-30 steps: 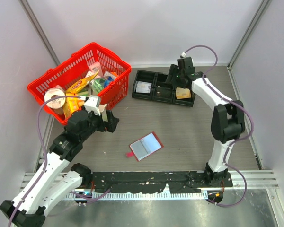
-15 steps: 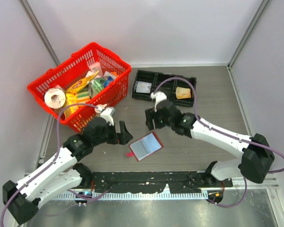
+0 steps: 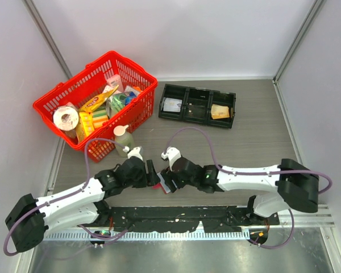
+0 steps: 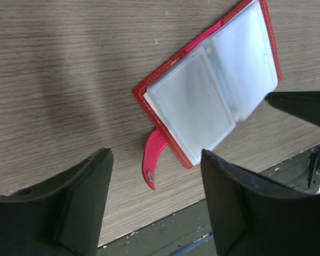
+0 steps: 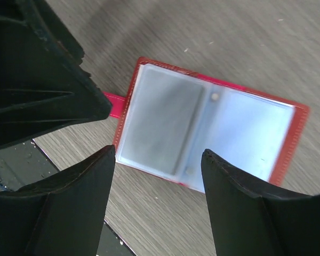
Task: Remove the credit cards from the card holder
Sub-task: Remove the credit card from the card holder.
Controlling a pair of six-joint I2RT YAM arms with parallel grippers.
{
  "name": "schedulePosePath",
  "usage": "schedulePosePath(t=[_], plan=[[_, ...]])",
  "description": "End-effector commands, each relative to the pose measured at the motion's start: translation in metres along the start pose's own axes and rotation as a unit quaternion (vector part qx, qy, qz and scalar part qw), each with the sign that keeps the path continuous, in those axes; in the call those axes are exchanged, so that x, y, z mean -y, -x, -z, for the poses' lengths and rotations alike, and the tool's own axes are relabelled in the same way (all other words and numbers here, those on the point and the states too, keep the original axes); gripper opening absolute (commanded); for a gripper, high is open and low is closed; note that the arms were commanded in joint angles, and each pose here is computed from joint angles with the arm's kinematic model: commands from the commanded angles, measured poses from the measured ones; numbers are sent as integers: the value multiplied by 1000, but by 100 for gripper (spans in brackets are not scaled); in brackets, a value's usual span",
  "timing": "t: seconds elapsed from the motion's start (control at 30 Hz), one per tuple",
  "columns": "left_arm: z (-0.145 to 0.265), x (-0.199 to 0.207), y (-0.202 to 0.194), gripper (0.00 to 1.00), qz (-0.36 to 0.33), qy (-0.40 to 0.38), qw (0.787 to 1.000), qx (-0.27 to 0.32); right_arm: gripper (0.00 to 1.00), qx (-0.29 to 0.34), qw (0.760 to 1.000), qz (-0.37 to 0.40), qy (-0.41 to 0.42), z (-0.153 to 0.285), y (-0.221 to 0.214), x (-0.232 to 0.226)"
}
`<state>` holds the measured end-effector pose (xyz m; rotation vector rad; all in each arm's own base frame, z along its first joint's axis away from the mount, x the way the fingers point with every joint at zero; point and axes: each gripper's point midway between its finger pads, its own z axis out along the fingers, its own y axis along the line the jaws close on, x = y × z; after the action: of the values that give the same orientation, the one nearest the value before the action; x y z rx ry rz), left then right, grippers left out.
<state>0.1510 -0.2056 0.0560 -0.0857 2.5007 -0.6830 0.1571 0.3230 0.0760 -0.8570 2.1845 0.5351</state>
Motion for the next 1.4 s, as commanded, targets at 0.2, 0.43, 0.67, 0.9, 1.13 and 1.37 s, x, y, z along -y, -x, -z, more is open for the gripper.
schedulePosePath(t=[0.2, 0.43, 0.67, 0.9, 1.13, 1.37], plan=[[-11, 11, -6, 49, 50, -32, 998, 14, 68, 6, 1000, 13, 17, -26, -6, -24], [-10, 12, -16, 45, 59, -46, 997, 2, 66, -26, 999, 24, 20, -30, -22, -26], [-13, 9, -24, 40, 64, -44, 997, -6, 64, -53, 998, 34, 6, -31, -37, -19], [-17, 6, -27, 17, 63, -39, 997, -10, 57, -56, 998, 38, -8, -32, -38, -15], [-17, 6, -28, 0, 62, -41, 997, -10, 46, -49, 997, 38, -39, -27, -35, -3], [-12, 4, -28, 0, 62, -44, 997, -7, 32, -29, 991, 32, -126, -16, -26, 28]])
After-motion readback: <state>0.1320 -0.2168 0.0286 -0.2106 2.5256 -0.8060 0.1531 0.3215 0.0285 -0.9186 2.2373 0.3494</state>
